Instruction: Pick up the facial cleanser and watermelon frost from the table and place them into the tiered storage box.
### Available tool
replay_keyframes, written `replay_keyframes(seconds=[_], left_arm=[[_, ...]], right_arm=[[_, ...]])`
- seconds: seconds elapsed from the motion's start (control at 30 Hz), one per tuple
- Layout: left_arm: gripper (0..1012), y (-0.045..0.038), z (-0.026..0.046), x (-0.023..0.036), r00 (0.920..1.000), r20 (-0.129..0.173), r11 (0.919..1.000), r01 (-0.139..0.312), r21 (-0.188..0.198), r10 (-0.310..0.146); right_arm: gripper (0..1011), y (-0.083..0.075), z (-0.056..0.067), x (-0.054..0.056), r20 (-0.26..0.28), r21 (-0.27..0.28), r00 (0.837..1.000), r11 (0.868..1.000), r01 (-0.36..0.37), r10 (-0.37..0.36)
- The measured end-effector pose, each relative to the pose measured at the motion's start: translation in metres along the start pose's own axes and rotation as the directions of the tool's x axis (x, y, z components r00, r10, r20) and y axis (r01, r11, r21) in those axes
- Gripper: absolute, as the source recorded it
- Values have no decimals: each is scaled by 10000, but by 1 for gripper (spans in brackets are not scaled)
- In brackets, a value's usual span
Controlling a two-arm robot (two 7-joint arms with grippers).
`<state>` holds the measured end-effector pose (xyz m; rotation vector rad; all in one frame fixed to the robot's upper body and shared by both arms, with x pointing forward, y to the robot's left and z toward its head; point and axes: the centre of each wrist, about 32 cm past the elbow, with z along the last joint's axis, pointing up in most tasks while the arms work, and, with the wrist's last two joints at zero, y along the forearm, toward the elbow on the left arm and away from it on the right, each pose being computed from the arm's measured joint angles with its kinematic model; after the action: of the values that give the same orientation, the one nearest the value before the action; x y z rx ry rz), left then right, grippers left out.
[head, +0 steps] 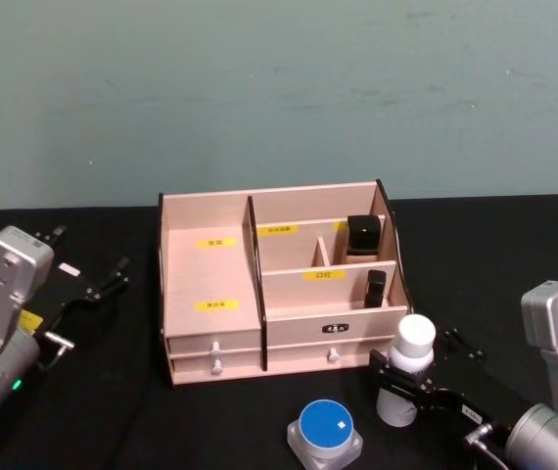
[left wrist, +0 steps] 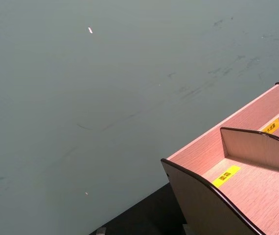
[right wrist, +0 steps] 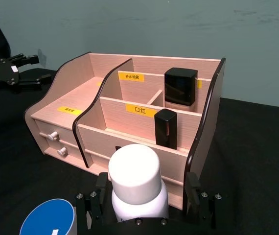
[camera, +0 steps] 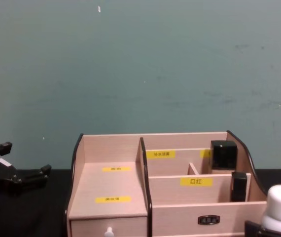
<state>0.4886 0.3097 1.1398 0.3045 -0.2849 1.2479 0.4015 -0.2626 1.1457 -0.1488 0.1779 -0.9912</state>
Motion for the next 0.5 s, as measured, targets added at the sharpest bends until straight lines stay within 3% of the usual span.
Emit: replay_keyframes(seconds=[0.1,0.5], left_arm=[[1010,0,0,0,10000,0,10000,0,0,0],[1010,0,0,0,10000,0,10000,0,0,0]], right_arm=[[1000,-3,3,-2,5,-1,10000,10000,-5,5],[734,-8,9,-5,7,-16,10000,10000,-10,10]])
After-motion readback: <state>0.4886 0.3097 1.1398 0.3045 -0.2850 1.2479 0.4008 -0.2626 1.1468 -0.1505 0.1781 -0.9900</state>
